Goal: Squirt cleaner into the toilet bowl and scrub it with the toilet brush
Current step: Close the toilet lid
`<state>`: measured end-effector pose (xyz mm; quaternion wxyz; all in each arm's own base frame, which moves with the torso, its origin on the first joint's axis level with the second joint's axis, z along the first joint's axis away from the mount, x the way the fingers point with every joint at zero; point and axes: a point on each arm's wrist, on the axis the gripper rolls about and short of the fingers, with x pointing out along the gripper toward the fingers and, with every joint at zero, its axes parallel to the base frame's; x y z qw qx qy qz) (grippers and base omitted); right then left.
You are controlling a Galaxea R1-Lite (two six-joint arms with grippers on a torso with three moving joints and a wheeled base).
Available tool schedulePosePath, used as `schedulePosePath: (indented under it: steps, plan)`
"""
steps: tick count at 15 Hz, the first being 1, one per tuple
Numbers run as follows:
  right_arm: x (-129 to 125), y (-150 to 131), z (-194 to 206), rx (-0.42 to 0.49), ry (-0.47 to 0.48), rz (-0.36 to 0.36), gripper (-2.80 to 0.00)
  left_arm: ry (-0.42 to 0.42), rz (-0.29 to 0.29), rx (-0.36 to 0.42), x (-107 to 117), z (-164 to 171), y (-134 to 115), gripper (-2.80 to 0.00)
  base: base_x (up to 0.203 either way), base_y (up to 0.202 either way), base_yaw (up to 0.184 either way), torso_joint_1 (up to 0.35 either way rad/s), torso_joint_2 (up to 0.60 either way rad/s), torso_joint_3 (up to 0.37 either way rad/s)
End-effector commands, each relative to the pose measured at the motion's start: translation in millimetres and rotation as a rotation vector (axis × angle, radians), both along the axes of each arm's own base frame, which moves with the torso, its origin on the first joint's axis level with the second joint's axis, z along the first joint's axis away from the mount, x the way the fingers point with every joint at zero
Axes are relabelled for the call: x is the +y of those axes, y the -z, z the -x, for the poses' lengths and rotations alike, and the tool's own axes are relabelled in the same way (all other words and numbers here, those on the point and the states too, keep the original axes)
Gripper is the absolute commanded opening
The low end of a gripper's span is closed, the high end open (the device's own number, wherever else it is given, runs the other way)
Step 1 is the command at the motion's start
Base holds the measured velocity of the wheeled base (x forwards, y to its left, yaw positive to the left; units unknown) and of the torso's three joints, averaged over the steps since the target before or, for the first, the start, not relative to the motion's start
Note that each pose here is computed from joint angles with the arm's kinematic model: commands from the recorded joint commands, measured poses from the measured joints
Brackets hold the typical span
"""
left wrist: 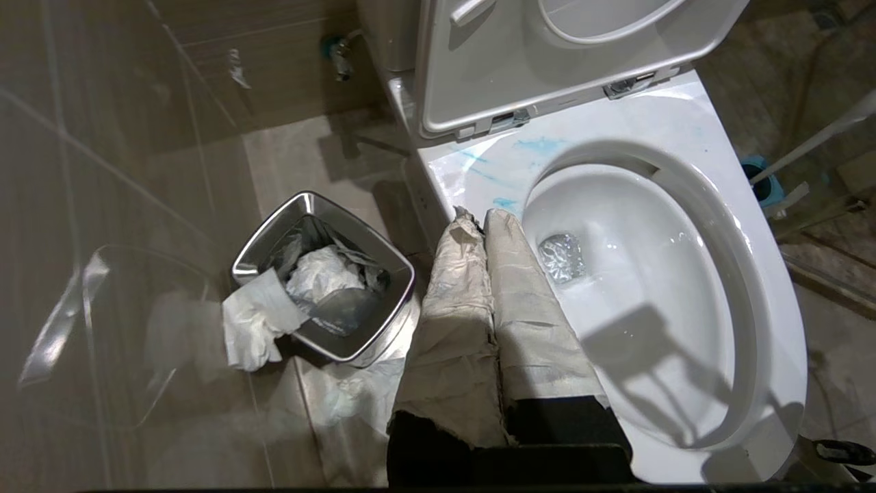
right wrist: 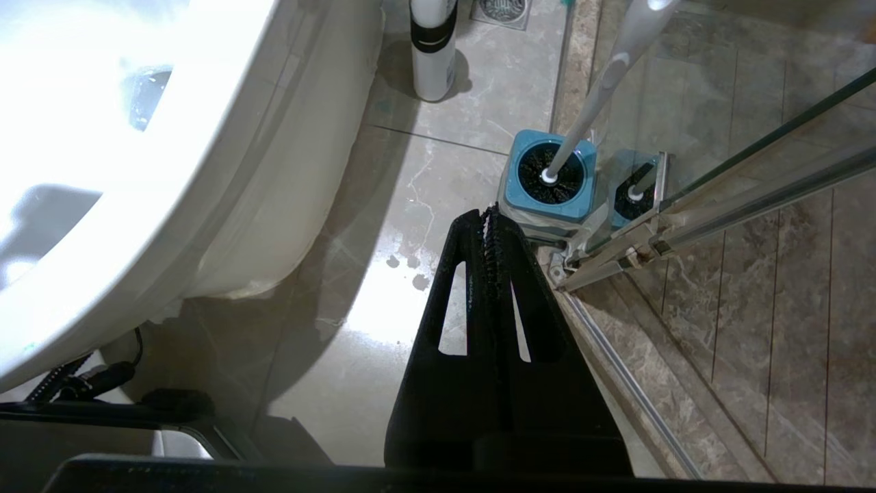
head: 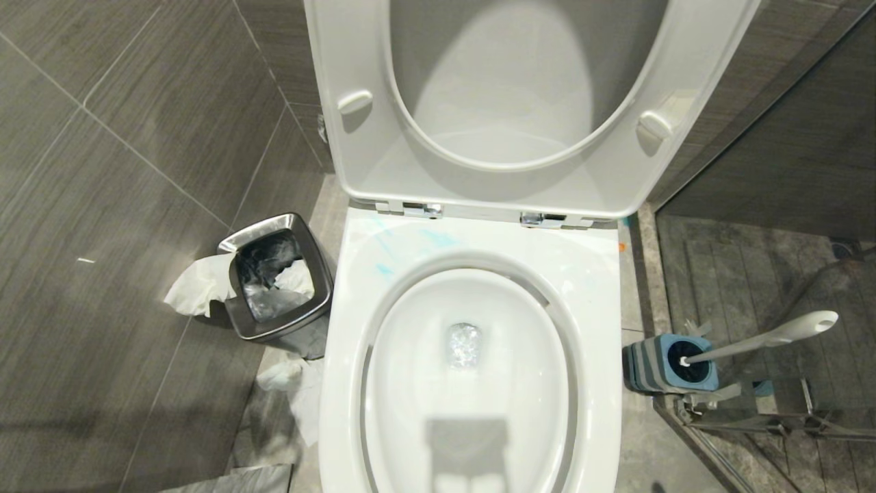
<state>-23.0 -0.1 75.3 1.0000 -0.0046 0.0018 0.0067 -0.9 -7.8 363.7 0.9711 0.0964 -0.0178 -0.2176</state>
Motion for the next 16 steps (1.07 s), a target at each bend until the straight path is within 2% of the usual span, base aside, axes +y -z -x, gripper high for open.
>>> schedulePosePath:
  steps: [1,6,10,12,16]
  plan:
    - [0,0,0,0.001,-0.001,0.000,-2.80,-0.040,0.009,-0.111,1,55,21,-2.80,0.000,0.000,0.000,0.000,0.00,0.000]
    - [0,0,0,0.001,-0.002,0.000,-2.80,-0.095,0.052,-0.196,-3,89,45,-2.80,0.000,0.000,0.000,0.000,0.00,0.000]
    - [0,0,0,0.001,-0.002,0.000,-2.80,-0.196,0.079,-0.343,-5,98,62,-2.80,0.000,0.000,0.000,0.000,0.00,0.000]
    - [0,0,0,0.001,0.000,0.000,-2.80,-0.230,0.103,-0.363,-4,102,67,-2.80,0.000,0.000,0.000,0.000,0.00,0.000]
    - [0,0,0,0.001,0.000,0.000,-2.80,-0.260,0.110,-0.397,-4,96,75,-2.80,0.000,0.000,0.000,0.000,0.00,0.000]
